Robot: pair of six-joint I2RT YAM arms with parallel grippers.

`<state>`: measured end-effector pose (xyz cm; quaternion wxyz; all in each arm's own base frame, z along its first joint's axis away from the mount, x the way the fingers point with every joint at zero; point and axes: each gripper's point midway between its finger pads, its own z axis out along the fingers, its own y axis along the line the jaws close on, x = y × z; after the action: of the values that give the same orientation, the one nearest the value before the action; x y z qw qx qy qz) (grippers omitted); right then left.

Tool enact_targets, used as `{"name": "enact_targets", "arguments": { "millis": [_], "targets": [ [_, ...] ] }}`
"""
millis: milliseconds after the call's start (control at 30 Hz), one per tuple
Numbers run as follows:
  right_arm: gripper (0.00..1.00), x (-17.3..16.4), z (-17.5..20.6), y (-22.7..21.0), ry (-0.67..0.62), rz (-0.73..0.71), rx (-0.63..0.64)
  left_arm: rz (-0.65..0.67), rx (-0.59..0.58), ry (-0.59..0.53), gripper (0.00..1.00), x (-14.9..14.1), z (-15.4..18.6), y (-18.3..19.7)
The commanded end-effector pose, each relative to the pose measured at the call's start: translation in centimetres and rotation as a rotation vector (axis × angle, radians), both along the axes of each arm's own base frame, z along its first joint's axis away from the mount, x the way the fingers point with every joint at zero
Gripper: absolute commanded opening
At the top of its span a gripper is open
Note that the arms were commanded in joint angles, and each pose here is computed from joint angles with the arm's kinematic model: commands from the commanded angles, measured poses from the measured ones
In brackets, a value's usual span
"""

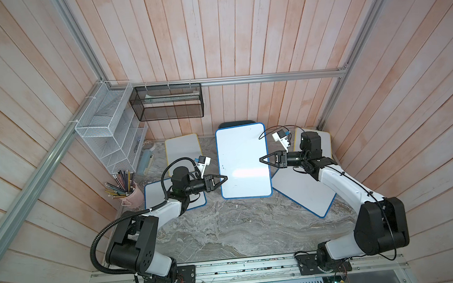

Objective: Put the whiteboard into the storage box
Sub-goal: Pick up the whiteboard at the center of the board.

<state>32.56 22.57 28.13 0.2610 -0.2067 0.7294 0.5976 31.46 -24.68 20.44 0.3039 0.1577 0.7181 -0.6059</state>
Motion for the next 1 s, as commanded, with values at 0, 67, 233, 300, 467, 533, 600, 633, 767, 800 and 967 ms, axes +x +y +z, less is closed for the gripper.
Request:
{"name": "enact_targets", "arguments": {
  "millis": [0, 67, 233, 300, 467, 533, 600, 633, 767, 800, 967],
  "targets": [
    [0.00, -1.0, 2.3, 0.3, -0.075, 0.097, 0.041, -0.047, -0.027, -0.019, 0.21, 0.0, 1.0, -0.4],
    [0.00, -0.6, 2.0, 0.4, -0.067, 0.092, 0.038, -0.046, -0.029, -0.019, 0.14, 0.2, 1.0, -0.4],
    [0.00, 0.4, 1.2, -0.1, -0.049, 0.057, 0.031, -0.062, -0.063, -0.037, 0.00, 0.2, 1.8, -0.3],
    [0.00, 0.8, 0.8, -0.4, -0.038, 0.042, 0.034, -0.070, -0.084, -0.035, 0.00, 0.3, 2.0, -0.3],
    [0.12, 2.1, 0.1, -1.6, -0.022, -0.015, 0.078, -0.083, -0.125, -0.003, 0.00, 1.3, 1.8, -0.1],
    [0.16, 2.4, -0.3, -2.1, -0.008, -0.032, 0.109, -0.101, -0.164, -0.001, 0.00, 1.3, 2.3, 0.0],
    [0.19, 2.4, -0.6, -2.1, 0.009, -0.026, 0.139, -0.120, -0.209, -0.003, 0.00, 1.2, 3.0, 0.2],
    [0.21, 2.4, -0.7, -2.1, 0.016, -0.021, 0.154, -0.130, -0.233, 0.001, 0.00, 1.2, 3.2, 0.2],
    [0.21, 2.7, -1.4, -2.0, 0.046, -0.016, 0.187, -0.154, -0.275, 0.062, 0.00, 2.0, 2.7, 0.3],
    [0.22, 3.1, -1.8, -2.1, 0.058, -0.025, 0.186, -0.155, -0.274, 0.065, 0.00, 2.1, 2.5, 0.2],
    [0.38, 5.0, -3.7, -2.3, 0.088, -0.094, 0.127, -0.143, -0.275, 0.061, 0.00, 2.7, 2.7, 0.5]
  ]
}}
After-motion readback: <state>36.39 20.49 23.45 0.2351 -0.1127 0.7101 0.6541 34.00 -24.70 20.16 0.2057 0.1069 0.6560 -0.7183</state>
